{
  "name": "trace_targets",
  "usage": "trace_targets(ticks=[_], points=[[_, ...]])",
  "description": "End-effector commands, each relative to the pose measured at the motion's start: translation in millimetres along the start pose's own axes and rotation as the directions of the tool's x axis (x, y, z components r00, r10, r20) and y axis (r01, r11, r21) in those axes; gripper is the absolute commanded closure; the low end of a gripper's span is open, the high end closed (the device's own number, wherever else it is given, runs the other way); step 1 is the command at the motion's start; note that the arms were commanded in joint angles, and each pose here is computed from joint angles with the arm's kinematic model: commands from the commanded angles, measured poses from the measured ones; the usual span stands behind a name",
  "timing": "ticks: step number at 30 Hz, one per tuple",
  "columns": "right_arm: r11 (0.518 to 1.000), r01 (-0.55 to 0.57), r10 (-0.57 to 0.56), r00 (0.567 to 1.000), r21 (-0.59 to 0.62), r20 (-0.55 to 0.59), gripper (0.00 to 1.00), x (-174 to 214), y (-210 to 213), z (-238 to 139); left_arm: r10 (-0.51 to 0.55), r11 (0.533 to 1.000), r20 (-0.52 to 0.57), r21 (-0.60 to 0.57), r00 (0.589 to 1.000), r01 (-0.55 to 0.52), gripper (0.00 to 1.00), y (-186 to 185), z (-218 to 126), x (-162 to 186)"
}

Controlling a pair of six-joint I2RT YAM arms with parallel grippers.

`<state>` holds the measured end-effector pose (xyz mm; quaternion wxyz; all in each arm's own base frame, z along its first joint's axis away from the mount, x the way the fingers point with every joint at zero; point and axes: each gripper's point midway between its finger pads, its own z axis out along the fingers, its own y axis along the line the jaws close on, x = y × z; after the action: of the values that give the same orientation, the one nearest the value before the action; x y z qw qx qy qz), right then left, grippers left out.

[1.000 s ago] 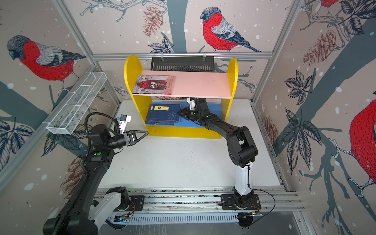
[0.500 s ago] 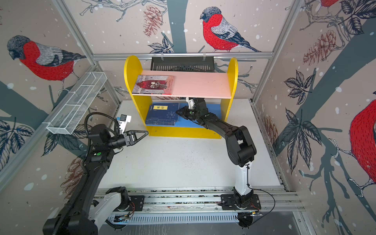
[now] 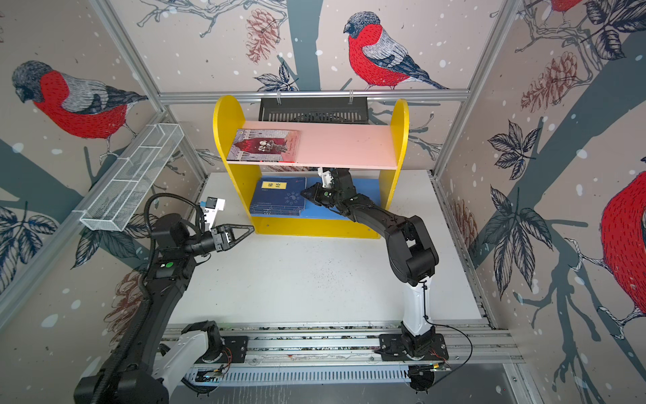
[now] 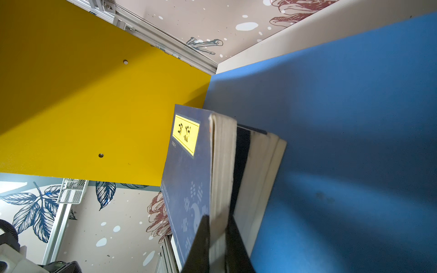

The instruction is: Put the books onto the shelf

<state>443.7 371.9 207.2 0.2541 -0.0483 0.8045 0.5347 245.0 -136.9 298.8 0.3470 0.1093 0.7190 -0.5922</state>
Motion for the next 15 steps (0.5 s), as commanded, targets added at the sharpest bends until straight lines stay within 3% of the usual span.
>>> trace_targets(ticks=[1, 15], points=[[1.0, 0.016, -0.016, 1.0, -0.005, 0.013, 0.88, -2.9, 2.9, 2.3, 0.023, 1.0, -0.007, 0.014, 1.0, -0.023, 0.23, -3.3, -1.2, 1.2], [1.0, 0.012, -0.012, 1.0, -0.024, 0.017, 0.87, -3.9, 9.4, 5.4, 0.024, 1.0, -0.008, 0.017, 1.0, -0.024, 0.23, -4.2, -2.3, 1.9]])
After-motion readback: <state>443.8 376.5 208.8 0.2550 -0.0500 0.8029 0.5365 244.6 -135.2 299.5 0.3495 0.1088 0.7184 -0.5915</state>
